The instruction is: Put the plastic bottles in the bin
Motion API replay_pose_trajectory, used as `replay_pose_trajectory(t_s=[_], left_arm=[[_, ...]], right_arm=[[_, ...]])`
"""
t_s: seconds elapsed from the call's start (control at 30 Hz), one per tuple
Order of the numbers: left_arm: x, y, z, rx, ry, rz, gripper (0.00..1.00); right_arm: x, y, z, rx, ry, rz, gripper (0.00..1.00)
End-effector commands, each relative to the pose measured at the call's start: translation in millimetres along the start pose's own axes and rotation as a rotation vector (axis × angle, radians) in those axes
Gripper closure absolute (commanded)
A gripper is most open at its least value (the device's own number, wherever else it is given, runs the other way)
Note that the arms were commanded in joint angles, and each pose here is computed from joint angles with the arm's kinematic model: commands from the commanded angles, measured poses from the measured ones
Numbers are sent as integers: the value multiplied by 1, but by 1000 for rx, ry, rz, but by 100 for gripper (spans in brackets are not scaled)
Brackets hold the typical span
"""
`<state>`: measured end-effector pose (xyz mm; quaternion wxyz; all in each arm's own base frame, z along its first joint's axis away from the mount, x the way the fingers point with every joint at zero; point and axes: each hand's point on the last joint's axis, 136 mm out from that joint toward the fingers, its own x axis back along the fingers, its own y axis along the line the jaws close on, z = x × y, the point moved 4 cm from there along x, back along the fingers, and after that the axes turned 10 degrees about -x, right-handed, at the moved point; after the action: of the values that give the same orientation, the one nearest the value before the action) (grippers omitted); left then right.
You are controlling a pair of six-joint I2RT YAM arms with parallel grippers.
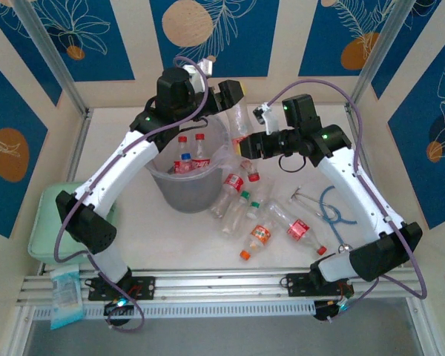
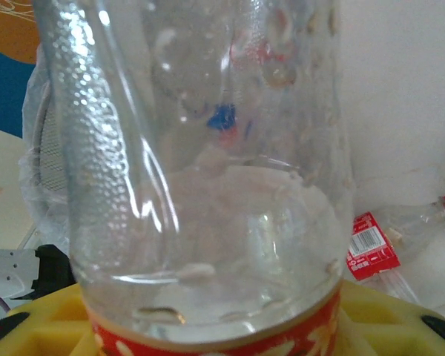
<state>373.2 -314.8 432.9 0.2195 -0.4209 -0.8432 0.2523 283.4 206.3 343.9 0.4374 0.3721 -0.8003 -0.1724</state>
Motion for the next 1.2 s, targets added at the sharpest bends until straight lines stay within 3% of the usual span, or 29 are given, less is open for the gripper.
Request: replay_pose_trajectory(t_s=[0.0,0.3,0.53,0.73,0.97,1.17], left_arm=[[4,-18,-2,-25,-1,40,27],[2,-6,2,-32,-19,-10,58],[6,-13,-16,-85,-73,-18,66],[20,-29,-41,-102,-161,32,75],[55,-52,-74,-158,-276,59,81],[90,-58,-97,-247,-396,-32,88]], right_arm=[[7,22,-7,132,-67,-62,58],[12,29,-11,190,-104,-88,55],[30,38,-24,149,-141,-131,20],[40,36,-20,76,-326,-176,0],[61,0,-13,-141,-457,-56,0],[64,-5,-9,-173,-464,-111,1]])
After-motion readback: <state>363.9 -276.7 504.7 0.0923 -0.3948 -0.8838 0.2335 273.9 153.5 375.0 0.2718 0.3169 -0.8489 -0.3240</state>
